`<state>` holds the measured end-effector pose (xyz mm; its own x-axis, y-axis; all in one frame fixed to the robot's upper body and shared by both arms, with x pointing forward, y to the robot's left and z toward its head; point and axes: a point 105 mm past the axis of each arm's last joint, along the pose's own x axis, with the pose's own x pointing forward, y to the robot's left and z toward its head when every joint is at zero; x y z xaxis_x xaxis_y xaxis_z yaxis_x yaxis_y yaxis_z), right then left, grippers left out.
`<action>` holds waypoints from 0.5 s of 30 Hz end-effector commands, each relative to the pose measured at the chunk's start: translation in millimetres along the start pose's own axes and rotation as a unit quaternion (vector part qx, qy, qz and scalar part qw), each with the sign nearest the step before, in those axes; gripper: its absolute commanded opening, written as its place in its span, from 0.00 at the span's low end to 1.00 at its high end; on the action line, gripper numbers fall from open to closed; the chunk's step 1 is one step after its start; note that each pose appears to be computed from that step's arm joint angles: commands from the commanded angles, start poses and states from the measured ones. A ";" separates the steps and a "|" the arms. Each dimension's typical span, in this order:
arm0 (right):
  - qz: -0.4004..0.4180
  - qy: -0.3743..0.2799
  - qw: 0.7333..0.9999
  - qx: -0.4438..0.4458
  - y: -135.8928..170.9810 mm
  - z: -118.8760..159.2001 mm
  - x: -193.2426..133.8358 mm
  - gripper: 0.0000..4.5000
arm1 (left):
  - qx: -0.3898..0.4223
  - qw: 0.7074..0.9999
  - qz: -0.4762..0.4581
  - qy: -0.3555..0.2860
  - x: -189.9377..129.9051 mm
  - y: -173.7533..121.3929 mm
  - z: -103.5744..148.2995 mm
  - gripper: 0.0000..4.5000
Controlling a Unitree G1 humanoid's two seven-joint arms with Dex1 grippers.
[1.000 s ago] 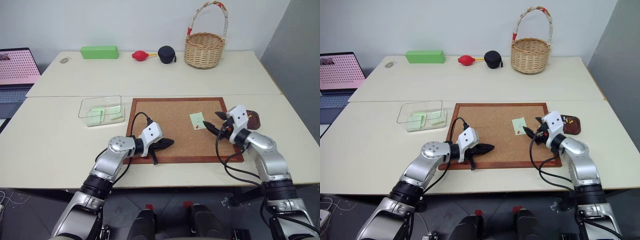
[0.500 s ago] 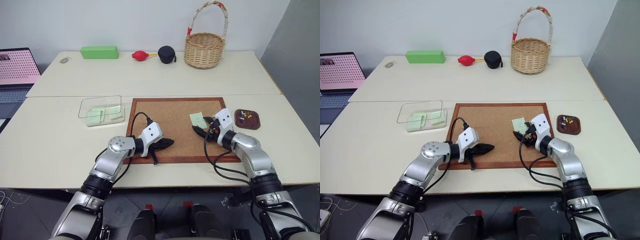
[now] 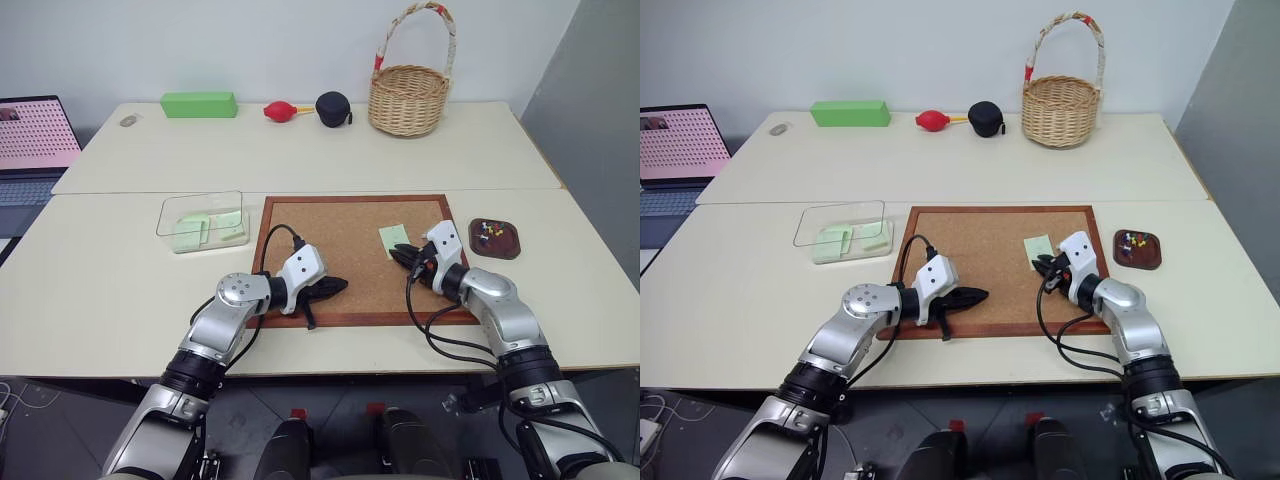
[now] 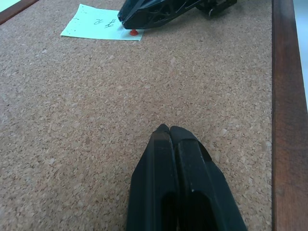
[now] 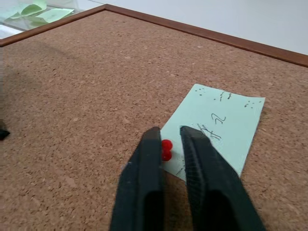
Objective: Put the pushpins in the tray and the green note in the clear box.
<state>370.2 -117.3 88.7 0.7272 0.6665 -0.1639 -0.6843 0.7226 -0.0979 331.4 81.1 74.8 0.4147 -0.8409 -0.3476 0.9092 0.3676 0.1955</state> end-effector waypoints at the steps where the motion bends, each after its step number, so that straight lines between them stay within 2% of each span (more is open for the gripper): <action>1: 0.024 -0.023 0.999 -0.026 8.7 16.8 -0.2 0.01 | -0.020 0.999 0.022 0.043 -5.6 3.7 -23.1 0.00; 15: 0.042 -0.085 0.992 -0.083 16.2 67.4 -7.1 0.01 | -0.011 0.999 0.028 0.037 -4.7 6.1 -20.9 0.00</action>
<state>359.5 -99.7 133.0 0.6722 0.7375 -0.0647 -0.7318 0.6487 -0.2088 331.8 81.7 74.4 0.4216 -0.8384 -0.3455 0.9060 0.3734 0.1995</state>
